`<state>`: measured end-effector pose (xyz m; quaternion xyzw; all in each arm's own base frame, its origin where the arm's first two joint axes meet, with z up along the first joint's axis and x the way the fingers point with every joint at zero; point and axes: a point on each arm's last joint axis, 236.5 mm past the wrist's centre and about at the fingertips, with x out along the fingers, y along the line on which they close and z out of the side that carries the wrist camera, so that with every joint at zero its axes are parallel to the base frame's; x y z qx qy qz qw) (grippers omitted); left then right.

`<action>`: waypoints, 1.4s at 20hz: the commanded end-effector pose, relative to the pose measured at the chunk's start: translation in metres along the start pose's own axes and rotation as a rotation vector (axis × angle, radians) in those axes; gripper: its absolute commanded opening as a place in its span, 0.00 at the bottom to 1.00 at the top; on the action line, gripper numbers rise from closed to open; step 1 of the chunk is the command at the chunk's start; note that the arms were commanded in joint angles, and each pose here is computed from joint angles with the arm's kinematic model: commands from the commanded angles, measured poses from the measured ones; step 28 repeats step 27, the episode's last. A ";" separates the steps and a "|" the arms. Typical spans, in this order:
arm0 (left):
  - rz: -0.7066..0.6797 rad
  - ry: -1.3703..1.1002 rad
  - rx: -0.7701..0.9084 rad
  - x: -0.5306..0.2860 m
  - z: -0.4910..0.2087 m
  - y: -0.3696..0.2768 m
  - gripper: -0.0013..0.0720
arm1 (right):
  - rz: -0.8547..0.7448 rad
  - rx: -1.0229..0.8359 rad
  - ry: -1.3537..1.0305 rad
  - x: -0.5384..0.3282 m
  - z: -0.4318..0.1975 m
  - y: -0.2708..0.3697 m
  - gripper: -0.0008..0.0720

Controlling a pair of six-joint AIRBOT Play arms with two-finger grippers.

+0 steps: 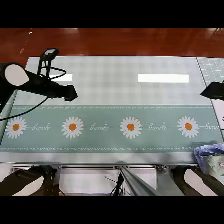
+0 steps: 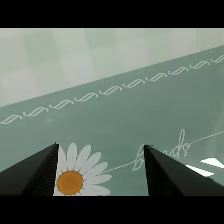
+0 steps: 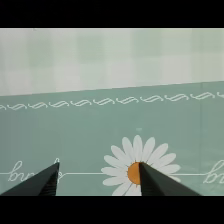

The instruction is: Fold the shirts.

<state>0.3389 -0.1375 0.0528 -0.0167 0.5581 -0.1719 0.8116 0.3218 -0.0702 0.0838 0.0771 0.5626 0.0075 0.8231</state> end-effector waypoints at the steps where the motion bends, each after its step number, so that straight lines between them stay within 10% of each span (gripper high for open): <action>1: 0.026 0.015 -0.021 0.004 -0.003 -0.002 0.86 | -0.084 -0.182 0.063 0.014 -0.007 0.015 0.82; 28: 0.026 0.012 -0.022 0.005 -0.002 -0.002 0.86 | -0.049 -0.251 0.057 0.018 -0.005 0.043 0.82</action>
